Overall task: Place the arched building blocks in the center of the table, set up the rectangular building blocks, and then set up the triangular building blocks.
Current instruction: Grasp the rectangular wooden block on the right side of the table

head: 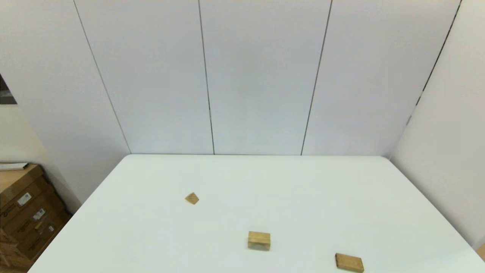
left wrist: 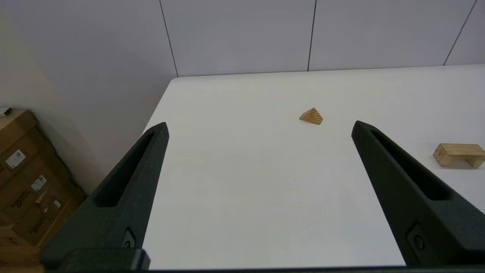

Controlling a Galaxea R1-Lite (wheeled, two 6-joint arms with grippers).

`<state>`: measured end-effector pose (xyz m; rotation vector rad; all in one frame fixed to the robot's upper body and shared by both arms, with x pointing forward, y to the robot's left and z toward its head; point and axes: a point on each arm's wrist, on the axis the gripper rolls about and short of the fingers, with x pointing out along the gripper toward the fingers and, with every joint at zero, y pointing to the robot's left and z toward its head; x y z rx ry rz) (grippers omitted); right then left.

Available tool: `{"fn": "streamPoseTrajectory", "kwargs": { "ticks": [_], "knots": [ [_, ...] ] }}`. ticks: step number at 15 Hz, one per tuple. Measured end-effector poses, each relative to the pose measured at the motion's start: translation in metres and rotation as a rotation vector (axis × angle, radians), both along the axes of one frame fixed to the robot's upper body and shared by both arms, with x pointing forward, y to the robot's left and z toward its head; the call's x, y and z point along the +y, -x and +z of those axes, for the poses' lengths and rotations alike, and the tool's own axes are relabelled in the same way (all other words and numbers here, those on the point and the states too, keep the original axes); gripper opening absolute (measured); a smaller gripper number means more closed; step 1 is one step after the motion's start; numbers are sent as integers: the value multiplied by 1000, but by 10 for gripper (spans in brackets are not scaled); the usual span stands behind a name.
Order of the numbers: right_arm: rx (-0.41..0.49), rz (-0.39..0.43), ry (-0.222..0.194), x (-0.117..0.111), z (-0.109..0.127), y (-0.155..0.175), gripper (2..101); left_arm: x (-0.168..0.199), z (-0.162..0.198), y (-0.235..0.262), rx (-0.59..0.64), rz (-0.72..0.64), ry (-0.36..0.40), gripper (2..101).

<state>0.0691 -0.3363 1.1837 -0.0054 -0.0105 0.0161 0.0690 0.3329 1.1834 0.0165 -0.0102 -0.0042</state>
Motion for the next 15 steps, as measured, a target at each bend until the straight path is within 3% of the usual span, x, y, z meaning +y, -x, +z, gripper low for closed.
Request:
{"fn": "streamPoseTrajectory", "kwargs": {
  "ticks": [15],
  "knots": [
    [0, 0, 0, 0, 0, 0, 980, 0, 0, 0, 0, 2, 7, 978]
  ]
}}
